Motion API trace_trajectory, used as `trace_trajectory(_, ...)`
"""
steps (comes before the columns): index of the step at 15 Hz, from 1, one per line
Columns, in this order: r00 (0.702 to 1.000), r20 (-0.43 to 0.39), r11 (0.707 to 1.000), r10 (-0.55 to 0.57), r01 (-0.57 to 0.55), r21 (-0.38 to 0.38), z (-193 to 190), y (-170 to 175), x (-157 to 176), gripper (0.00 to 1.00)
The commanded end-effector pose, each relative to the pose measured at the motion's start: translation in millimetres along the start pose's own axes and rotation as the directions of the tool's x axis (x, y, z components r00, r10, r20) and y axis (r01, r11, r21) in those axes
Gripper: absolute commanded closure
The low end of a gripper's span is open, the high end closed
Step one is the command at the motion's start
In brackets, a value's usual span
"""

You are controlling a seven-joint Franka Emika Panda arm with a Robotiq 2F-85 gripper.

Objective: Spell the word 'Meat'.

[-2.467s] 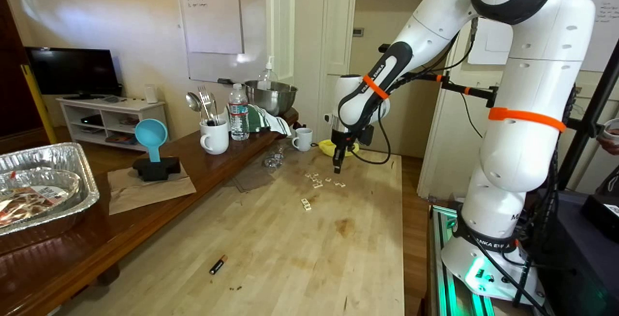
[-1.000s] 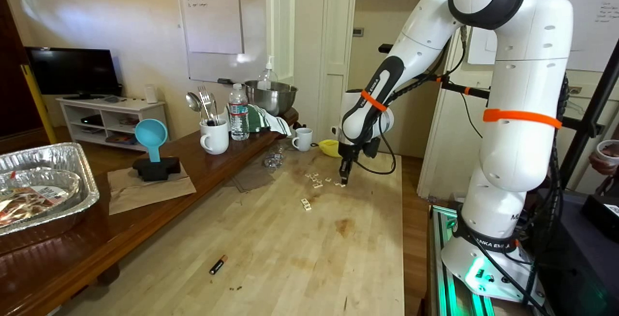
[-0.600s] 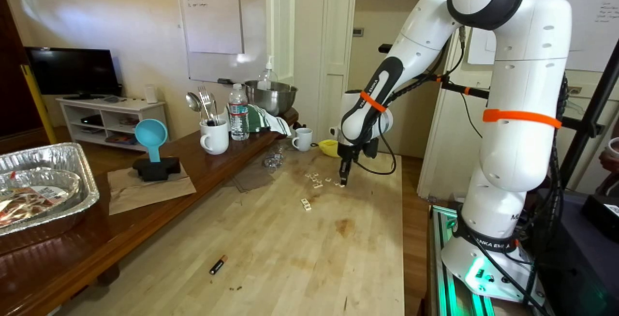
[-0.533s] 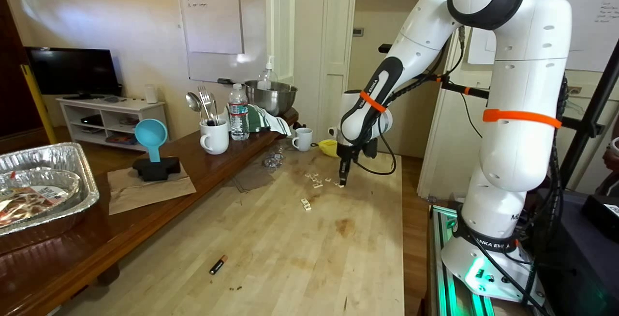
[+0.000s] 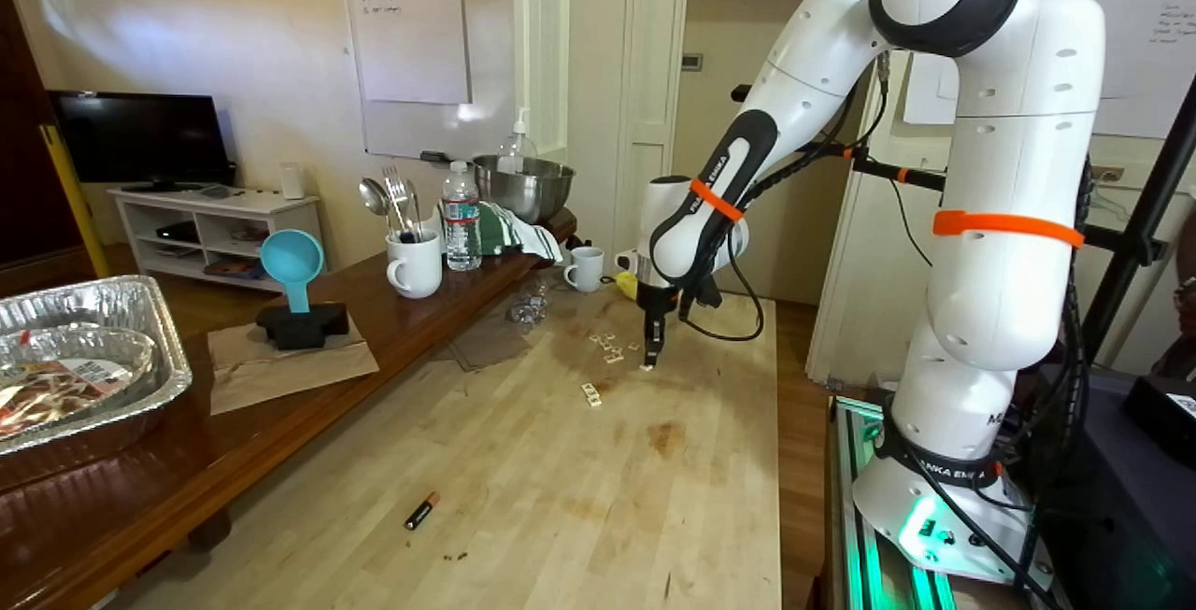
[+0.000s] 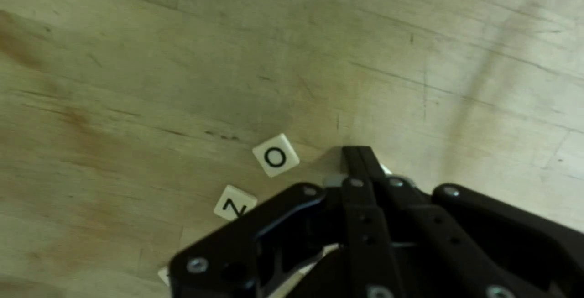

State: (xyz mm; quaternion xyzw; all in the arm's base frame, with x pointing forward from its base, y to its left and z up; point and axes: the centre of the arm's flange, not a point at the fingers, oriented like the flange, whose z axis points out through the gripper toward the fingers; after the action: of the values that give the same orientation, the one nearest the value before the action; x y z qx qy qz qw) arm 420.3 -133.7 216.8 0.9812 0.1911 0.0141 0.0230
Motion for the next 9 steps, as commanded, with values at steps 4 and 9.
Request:
trace_trajectory(4,0.983,0.021,0.982,-0.183,0.183,-0.041,6.0,-12.6,31.5,1.00)
trace_trajectory(9,0.964,0.012,0.961,-0.267,0.268,-0.070,1.8,-19.5,56.6,1.00)
